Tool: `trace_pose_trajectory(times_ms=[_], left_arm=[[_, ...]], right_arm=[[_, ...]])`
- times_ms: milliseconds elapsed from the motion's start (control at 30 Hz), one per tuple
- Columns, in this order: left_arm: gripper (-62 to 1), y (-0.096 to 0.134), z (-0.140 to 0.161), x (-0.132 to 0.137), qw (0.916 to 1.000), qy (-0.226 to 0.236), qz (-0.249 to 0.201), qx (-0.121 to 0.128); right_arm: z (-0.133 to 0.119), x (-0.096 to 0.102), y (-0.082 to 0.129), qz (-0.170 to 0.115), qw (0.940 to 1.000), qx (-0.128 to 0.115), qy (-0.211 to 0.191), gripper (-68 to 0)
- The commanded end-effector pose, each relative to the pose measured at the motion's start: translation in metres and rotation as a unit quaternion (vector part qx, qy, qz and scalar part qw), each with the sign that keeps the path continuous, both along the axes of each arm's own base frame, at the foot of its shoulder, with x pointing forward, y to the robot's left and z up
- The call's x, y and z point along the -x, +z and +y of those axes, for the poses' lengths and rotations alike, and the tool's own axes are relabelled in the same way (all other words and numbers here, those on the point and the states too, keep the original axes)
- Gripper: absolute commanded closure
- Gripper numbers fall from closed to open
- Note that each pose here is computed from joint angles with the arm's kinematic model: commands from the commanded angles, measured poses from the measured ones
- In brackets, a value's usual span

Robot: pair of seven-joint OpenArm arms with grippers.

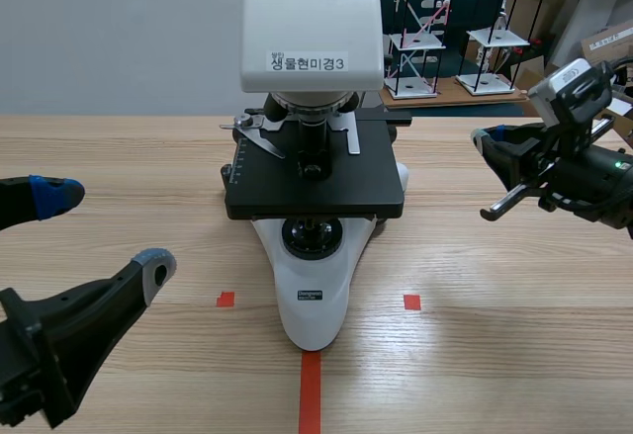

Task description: Point at the fine focus knob

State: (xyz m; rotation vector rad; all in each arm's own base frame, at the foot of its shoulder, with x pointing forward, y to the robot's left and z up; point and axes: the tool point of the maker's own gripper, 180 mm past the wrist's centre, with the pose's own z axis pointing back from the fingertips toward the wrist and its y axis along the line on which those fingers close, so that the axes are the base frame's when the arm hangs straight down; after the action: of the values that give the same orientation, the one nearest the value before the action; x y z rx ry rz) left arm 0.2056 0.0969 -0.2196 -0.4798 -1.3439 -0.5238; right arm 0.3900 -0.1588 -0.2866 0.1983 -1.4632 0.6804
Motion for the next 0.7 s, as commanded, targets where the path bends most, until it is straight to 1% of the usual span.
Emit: trace_pose_trajectory(times_ms=[0,667], left_arm=[[-62.3,0.0085,-0.0035,-0.0005,0.9999,-0.004,-0.011,0.012],[-62.3,0.0079,-0.0036,-0.0004,0.9999,-0.005,-0.012,0.008]], right_arm=[[-0.002,-0.0054,0.0159,-0.024,0.9997,-0.007,-0.002,-0.2],[-0.002,-0.0054,0.0159,-0.024,0.9997,-0.007,-0.002,-0.2]])
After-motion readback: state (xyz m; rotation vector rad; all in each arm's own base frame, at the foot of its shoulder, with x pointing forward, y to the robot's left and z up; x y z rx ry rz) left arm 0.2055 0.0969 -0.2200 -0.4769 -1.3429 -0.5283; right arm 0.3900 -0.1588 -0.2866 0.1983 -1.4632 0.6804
